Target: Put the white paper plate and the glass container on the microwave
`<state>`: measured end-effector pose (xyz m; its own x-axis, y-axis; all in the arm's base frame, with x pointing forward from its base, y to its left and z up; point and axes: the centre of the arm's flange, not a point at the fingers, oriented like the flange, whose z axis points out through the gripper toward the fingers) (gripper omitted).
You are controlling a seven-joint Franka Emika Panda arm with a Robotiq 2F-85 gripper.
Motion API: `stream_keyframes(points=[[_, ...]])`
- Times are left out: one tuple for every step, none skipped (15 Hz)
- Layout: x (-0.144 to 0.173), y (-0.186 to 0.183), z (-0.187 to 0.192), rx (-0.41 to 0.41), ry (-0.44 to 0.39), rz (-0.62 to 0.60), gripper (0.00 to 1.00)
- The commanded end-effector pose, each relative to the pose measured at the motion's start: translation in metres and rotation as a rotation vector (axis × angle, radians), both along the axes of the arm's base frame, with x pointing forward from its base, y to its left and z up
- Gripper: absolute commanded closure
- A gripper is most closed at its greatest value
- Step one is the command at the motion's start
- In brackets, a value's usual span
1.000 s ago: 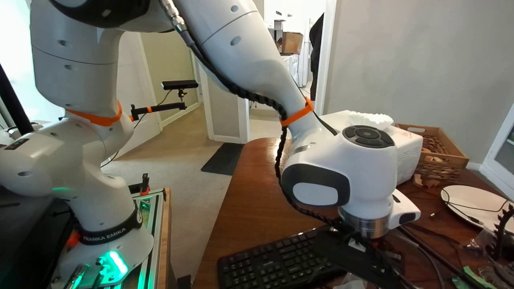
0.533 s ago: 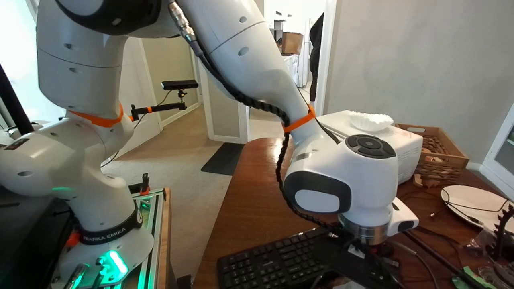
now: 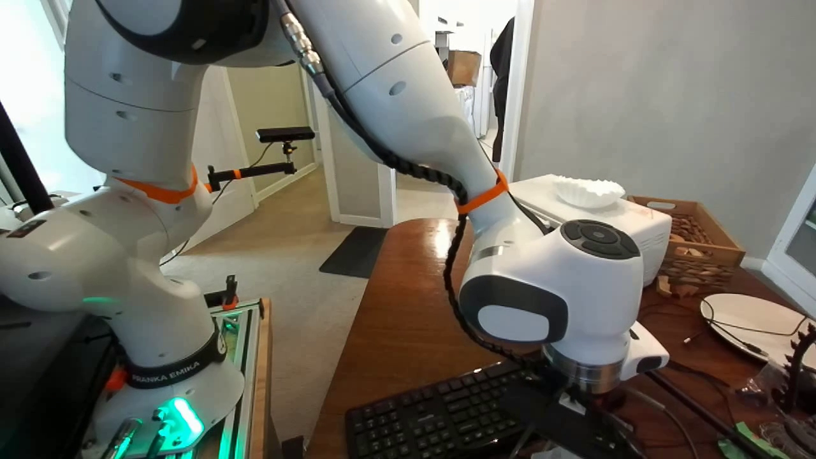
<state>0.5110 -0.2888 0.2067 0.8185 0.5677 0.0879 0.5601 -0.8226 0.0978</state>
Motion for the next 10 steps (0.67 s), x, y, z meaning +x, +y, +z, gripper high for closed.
stream_keyframes(points=[[0.005, -0.005, -0.002, 0.001, 0.038, 0.01, 0.74], [0.003, -0.005, 0.0, -0.002, 0.039, 0.008, 0.74], [0.001, -0.006, 0.004, -0.002, 0.032, 0.002, 0.74], [-0.001, -0.007, 0.007, -0.005, 0.023, -0.005, 0.74], [-0.004, -0.007, 0.01, -0.004, 0.009, -0.012, 0.74], [-0.007, -0.007, 0.016, -0.004, -0.011, -0.021, 0.74], [-0.009, -0.008, 0.021, -0.005, -0.025, -0.032, 0.74], [-0.013, -0.008, 0.028, -0.003, -0.049, -0.045, 0.74], [-0.015, -0.009, 0.036, -0.001, -0.073, -0.057, 0.74], [-0.018, -0.009, 0.045, 0.0, -0.102, -0.073, 0.74]])
